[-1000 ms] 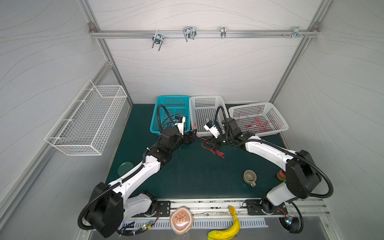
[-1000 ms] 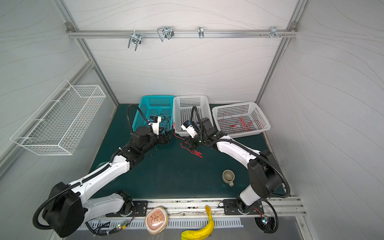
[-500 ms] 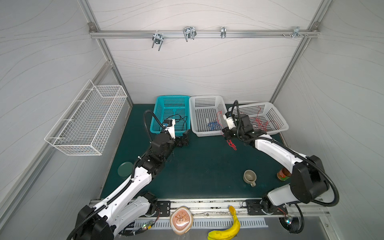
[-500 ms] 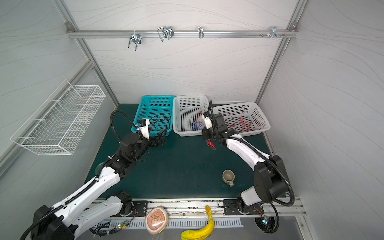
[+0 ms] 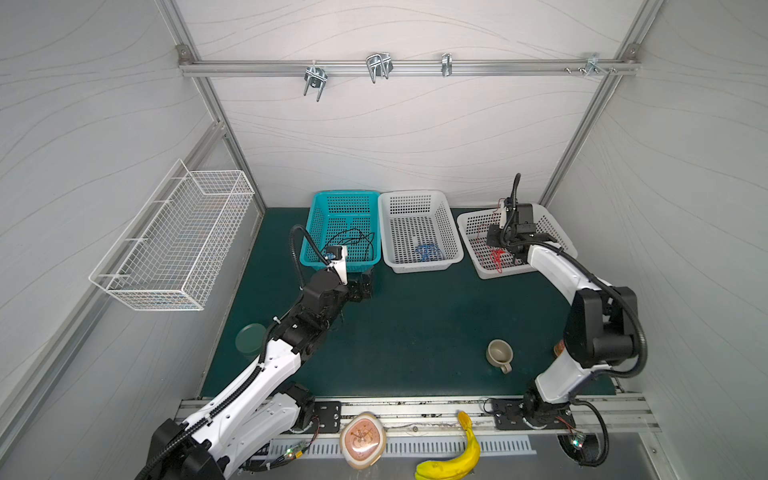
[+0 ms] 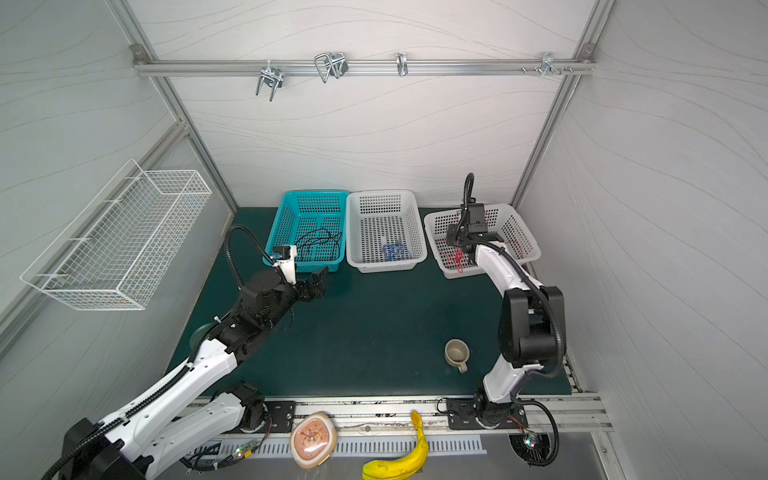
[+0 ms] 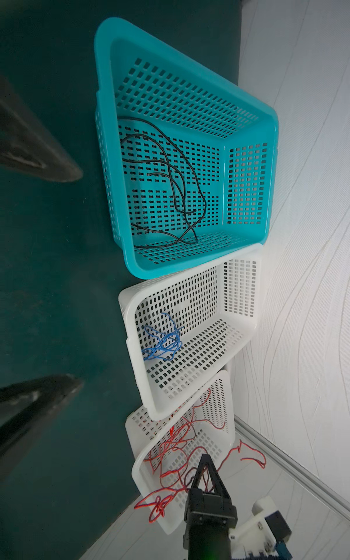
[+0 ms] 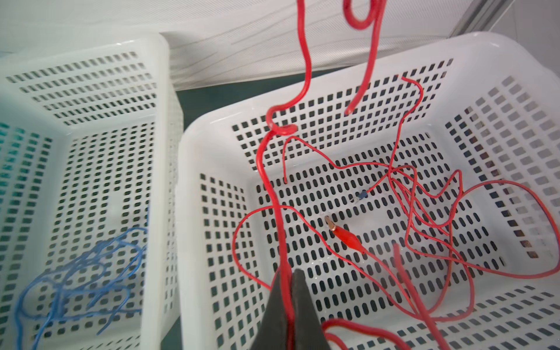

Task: Untangle the cables

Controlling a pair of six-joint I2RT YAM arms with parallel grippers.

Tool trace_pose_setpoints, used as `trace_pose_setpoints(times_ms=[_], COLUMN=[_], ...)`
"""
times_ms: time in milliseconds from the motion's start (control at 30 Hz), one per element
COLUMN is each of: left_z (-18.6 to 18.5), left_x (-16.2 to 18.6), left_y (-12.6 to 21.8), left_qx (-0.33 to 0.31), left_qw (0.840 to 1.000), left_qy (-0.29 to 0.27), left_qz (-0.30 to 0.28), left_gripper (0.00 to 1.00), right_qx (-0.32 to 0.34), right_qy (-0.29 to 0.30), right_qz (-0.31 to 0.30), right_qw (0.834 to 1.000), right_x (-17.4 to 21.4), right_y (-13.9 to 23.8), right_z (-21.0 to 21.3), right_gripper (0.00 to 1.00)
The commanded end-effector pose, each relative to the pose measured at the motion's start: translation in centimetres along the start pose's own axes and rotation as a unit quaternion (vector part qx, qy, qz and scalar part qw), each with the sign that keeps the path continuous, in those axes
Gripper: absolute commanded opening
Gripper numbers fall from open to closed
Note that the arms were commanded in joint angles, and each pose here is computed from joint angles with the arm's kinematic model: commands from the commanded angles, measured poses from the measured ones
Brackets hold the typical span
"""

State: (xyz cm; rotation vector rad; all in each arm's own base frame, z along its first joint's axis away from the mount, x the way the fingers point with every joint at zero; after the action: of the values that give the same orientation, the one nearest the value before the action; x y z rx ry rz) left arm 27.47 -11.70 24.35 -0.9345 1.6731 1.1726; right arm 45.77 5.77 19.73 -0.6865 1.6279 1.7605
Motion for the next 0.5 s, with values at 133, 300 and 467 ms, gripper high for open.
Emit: trace_pose_setpoints(times_ms=[133,300,467], left_z=[0.8,1.4,2.1], left_x=[0.2,0.5,0.7], left_y=[0.4,0.6,1.0], left_qx=[-0.020,-0.040,-0.057], left_qw=[1.000,0.999,0.998], left_qy=[0.000,-0.005,-0.010], left_qz=[-0.004,0.007,0.011], left_gripper=[1.00,0.99,0.99], right_qx=[0.021,0.021,0.020], right_qy=[-0.009,-0.014,-0.015], right_qz=[0.055,0.068,0.046], right_qw=[0.998,0.997,0.999], right_x=[1.5,2.4,1.8], right_y=[-5.1,-6.6,-5.8], right_z=[-0.4,-0.4,-0.5], right_gripper=[0.03,0.15,0.33])
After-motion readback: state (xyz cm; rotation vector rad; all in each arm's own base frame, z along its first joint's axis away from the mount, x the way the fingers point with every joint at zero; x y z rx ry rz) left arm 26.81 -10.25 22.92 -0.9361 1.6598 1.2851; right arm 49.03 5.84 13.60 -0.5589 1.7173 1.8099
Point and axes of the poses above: each gripper's point midway between its finger pads, its own y axis back along the fingers, its own z axis along the line the jaws close on, x = y × z, the point moved 4 cm from there along y, back along the fingers, and after that the axes turned 2 degrees about -y, right-handed, at the moved point
